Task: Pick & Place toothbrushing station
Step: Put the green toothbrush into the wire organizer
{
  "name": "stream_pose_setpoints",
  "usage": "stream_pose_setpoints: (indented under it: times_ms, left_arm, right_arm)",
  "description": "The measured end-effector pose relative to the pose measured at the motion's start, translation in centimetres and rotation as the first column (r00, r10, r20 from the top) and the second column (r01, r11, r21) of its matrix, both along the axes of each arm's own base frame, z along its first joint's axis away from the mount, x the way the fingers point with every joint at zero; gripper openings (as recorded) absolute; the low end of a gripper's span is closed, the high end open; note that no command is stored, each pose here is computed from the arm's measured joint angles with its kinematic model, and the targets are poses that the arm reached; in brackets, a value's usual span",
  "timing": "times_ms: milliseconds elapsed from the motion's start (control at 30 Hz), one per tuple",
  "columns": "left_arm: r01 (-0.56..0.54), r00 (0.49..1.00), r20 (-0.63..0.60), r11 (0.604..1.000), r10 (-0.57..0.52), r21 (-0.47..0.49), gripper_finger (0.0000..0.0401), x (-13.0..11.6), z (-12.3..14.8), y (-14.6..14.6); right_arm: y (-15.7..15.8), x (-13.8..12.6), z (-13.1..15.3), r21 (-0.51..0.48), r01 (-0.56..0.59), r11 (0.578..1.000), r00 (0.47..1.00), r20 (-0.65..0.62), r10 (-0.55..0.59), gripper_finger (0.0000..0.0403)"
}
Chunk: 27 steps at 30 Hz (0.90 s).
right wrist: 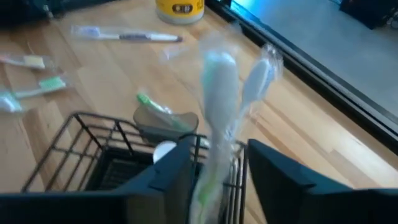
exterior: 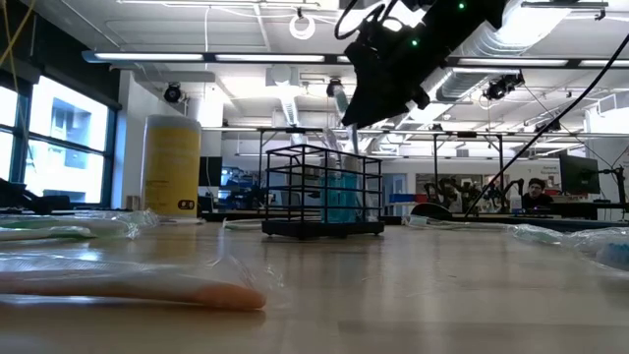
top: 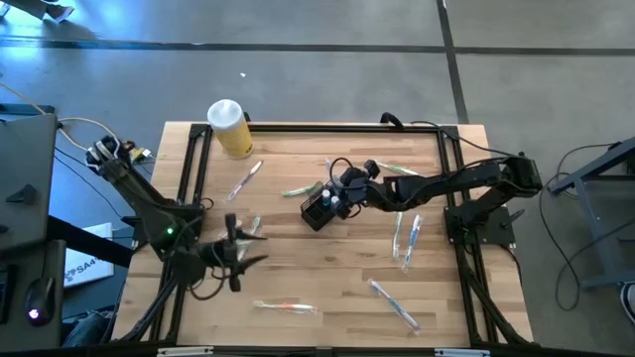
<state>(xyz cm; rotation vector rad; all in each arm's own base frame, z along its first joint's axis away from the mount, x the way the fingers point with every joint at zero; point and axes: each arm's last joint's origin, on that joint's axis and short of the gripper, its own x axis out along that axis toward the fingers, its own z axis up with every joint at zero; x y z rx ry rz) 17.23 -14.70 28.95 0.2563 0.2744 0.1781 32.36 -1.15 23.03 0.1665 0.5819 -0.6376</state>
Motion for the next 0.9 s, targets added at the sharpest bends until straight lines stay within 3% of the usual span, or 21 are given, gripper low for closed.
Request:
stream_pose_setpoints:
  times_ms: [167, 300, 467, 667, 900]
  left_arm:
    - [-0.053, 0.996, -0.07, 0.998, 0.055, 0.032, 0.0185, -0.1, 0.1, 2.6]
    - [-0.064, 0.985, -0.159, 0.998, 0.067, 0.024, 0.0166, 0.8, -0.3, 4.8]
    - [-0.133, 0.964, -0.232, 0.991, 0.13, 0.006, 0.0142, 1.9, -0.8, 7.5]
    - [-0.184, 0.945, -0.272, 0.983, 0.182, 0.017, 0.0133, 2.8, -0.9, 10.1]
    - [-0.115, 0.957, -0.273, 0.993, 0.099, -0.041, 0.0133, 3.6, -0.6, 11.5]
  right_arm:
    - [0.0, -1.1, 0.6, 0.0, -0.003, 1.0, 0.998, -0.056, 0.003, 0.0244]
    - [-0.1, -3.2, 1.8, 0.003, 0.037, 0.999, 0.993, -0.11, -0.036, 0.0277]
    - [-1.6, -6.9, 2.8, 0.041, 0.165, 0.985, 0.958, -0.243, -0.151, 0.0278]
    - [-5.9, -9.9, 2.6, 0.102, 0.358, 0.928, 0.874, -0.387, -0.295, 0.027]
    - [-10.8, -10.2, 1.2, 0.216, 0.33, 0.919, 0.874, -0.437, -0.211, 0.0271]
